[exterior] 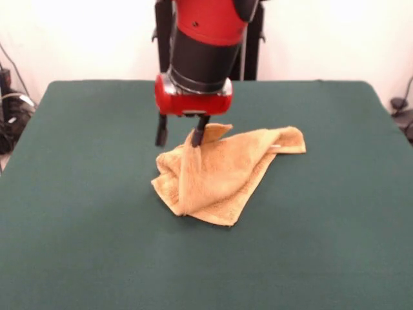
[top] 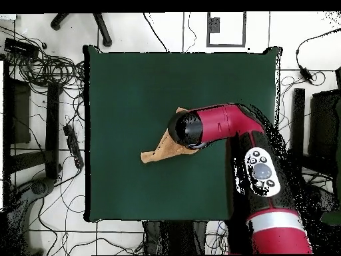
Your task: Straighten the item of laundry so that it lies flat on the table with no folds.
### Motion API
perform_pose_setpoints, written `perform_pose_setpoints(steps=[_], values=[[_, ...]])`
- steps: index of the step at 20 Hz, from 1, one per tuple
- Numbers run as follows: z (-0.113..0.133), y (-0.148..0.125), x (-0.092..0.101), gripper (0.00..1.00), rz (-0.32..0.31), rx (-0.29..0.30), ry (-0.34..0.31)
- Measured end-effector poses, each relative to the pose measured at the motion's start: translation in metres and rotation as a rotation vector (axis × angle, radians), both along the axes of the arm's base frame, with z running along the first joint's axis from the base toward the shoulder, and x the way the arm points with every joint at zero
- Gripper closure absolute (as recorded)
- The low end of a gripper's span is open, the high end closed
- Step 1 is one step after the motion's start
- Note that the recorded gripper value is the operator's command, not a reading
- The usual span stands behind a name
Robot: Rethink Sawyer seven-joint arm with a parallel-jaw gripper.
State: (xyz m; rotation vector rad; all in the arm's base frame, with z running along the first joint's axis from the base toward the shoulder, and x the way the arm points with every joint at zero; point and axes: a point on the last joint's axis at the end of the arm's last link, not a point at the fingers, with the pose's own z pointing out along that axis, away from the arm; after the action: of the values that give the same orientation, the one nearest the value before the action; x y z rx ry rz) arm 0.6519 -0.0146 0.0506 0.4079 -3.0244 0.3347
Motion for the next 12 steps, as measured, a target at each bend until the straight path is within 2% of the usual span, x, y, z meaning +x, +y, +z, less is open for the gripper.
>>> perform_pose_setpoints(steps=[2,4,6,12], values=[[0.003,-0.004,-0.003,0.00,-0.069,-0.013,-0.018],[0.007,-0.011,-0.008,0.00,-0.175,-0.028,-0.048],[0.008,-0.019,-0.012,0.00,-0.254,-0.033,-0.075],[-0.003,-0.040,-0.018,0.00,-0.294,-0.021,-0.079]])
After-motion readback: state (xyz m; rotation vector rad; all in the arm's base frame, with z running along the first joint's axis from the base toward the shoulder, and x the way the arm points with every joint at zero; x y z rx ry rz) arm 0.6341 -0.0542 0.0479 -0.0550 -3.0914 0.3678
